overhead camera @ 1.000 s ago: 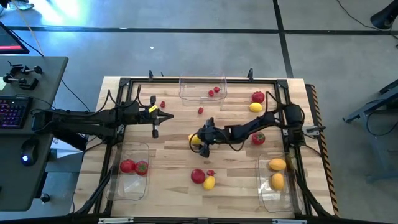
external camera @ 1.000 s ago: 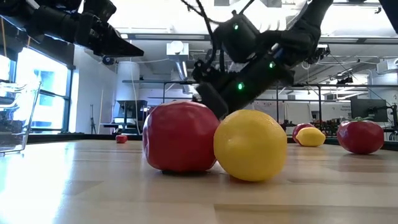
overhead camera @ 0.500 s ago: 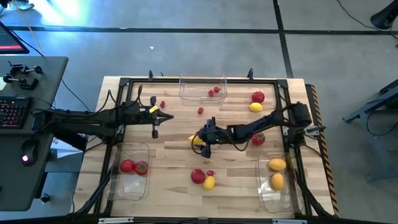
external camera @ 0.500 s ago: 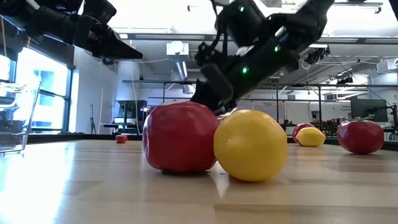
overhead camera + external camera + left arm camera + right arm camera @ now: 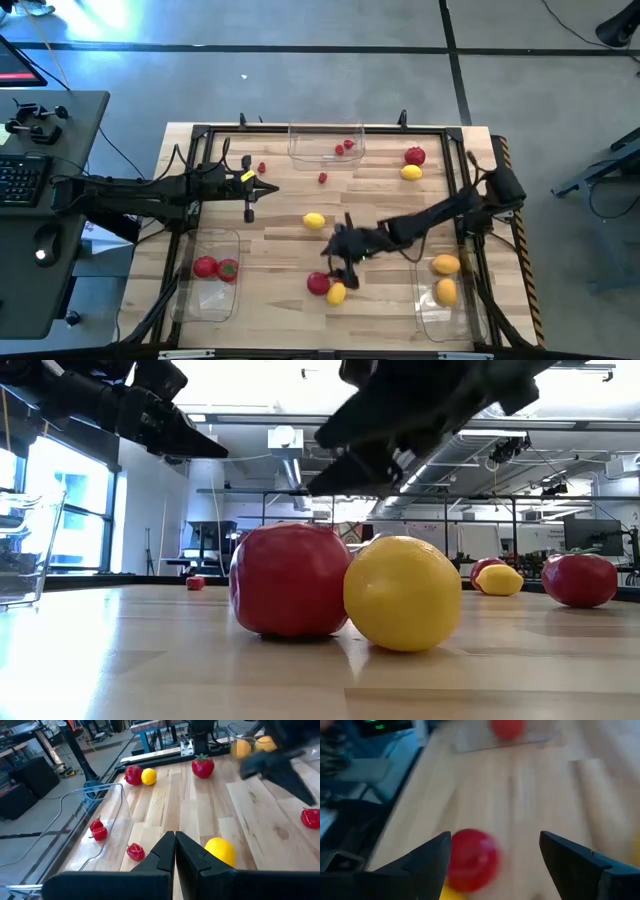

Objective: Sort produce into baskets
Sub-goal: Put the red tomato into the bottom left transparent bin

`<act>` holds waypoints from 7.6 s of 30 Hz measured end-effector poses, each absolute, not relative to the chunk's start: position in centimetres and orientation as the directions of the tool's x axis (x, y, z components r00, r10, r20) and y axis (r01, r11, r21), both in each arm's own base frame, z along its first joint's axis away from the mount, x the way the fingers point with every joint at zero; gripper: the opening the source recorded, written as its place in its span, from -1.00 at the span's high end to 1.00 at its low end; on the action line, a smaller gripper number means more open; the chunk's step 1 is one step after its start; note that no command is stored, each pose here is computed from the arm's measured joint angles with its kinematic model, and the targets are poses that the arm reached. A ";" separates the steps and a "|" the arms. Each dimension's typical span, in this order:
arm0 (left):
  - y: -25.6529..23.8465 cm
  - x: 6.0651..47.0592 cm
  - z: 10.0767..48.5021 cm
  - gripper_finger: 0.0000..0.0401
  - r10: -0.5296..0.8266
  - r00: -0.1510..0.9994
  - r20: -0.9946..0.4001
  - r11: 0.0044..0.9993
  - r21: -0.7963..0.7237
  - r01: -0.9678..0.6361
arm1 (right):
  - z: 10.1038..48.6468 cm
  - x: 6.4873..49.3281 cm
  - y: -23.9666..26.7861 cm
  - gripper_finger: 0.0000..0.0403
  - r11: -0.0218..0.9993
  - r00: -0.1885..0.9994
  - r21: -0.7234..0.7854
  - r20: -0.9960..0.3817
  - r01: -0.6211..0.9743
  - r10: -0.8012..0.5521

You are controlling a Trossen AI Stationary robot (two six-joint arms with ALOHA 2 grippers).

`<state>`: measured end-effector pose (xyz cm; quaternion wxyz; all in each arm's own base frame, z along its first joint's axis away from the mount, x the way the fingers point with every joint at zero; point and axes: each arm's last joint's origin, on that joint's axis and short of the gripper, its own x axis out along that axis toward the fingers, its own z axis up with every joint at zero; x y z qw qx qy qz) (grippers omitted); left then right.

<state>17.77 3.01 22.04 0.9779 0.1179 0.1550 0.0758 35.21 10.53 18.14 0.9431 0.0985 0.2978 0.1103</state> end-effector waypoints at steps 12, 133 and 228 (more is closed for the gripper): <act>3.0 17.7 21.8 1.00 0.188 0.931 -0.312 0.970 0.209 -0.126 | 13.8 36.1 13.0 -0.47 0.959 0.804 0.268 -0.547 -0.097 0.234; -4.9 17.3 23.2 0.87 0.088 0.982 -0.164 0.808 0.589 0.026 | 18.5 36.4 4.7 0.04 0.966 0.982 0.258 -0.185 0.026 0.023; -10.8 23.3 22.8 -0.36 0.375 0.787 -0.489 0.770 0.637 0.029 | 21.1 39.0 4.2 0.04 0.923 0.924 0.344 -0.268 -0.173 0.274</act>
